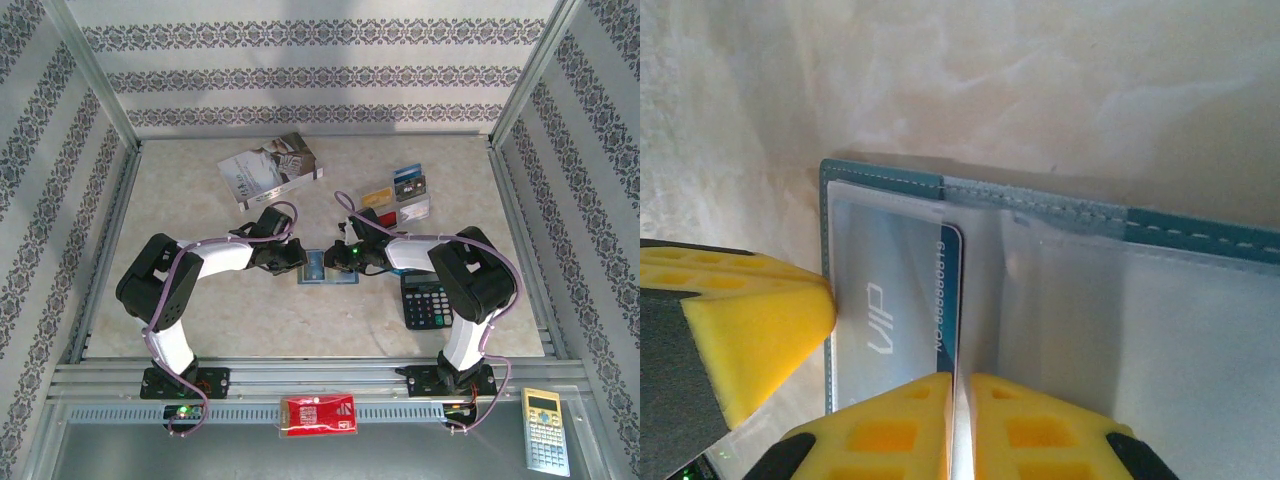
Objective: Take the credit cards out of the card holder
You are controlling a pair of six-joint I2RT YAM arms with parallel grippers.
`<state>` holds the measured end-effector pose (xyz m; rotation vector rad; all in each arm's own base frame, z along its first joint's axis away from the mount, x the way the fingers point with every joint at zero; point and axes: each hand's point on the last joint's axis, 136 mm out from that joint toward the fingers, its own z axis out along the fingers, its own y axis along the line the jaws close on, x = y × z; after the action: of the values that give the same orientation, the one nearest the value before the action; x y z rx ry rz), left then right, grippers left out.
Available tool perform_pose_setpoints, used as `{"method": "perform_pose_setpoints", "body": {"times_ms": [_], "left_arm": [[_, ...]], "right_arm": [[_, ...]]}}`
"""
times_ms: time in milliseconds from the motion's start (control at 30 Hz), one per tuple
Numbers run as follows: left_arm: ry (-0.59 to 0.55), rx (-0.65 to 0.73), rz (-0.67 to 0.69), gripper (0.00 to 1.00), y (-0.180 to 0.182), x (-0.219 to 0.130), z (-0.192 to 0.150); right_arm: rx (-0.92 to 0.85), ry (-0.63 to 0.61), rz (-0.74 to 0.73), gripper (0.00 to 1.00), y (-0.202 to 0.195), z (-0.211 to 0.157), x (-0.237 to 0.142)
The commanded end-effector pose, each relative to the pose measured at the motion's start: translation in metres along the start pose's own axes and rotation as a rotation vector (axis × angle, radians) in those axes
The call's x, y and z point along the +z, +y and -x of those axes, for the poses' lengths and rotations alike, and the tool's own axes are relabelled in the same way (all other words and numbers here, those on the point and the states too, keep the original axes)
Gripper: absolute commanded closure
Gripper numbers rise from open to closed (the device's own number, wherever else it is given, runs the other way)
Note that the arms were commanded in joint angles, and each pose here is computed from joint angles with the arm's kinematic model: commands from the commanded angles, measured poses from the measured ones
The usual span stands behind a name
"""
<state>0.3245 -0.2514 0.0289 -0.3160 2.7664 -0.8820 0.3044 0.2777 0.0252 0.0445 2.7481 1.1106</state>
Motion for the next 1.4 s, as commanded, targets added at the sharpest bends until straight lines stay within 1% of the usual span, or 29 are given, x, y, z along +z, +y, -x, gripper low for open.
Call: {"method": "perform_pose_setpoints", "body": {"times_ms": [0,700,1000,1100,1233,1367], "left_arm": [[0.032,-0.014,0.076,0.89,0.02,0.008,-0.015],[0.065,-0.008,0.083,0.92,0.028,0.013,-0.023],[0.086,-0.011,0.072,0.92,0.028,0.017,-0.028],[0.086,-0.011,0.07,0.92,0.028,0.016,-0.028],[0.076,-0.004,0.078,0.92,0.028,0.013,-0.026],[0.054,0.013,0.095,0.92,0.026,0.007,-0.02]], "right_arm": [[-0.014,-0.003,0.027,0.85,0.004,0.006,0.002],[-0.002,0.014,0.071,0.85,0.008,0.004,0.007],[-0.019,0.013,0.133,0.86,0.019,0.004,0.008],[-0.022,0.013,0.132,0.87,0.019,0.003,0.009],[-0.02,-0.002,0.117,0.91,0.016,0.004,0.007],[-0.02,-0.021,0.099,0.91,0.011,0.005,0.003]]}}
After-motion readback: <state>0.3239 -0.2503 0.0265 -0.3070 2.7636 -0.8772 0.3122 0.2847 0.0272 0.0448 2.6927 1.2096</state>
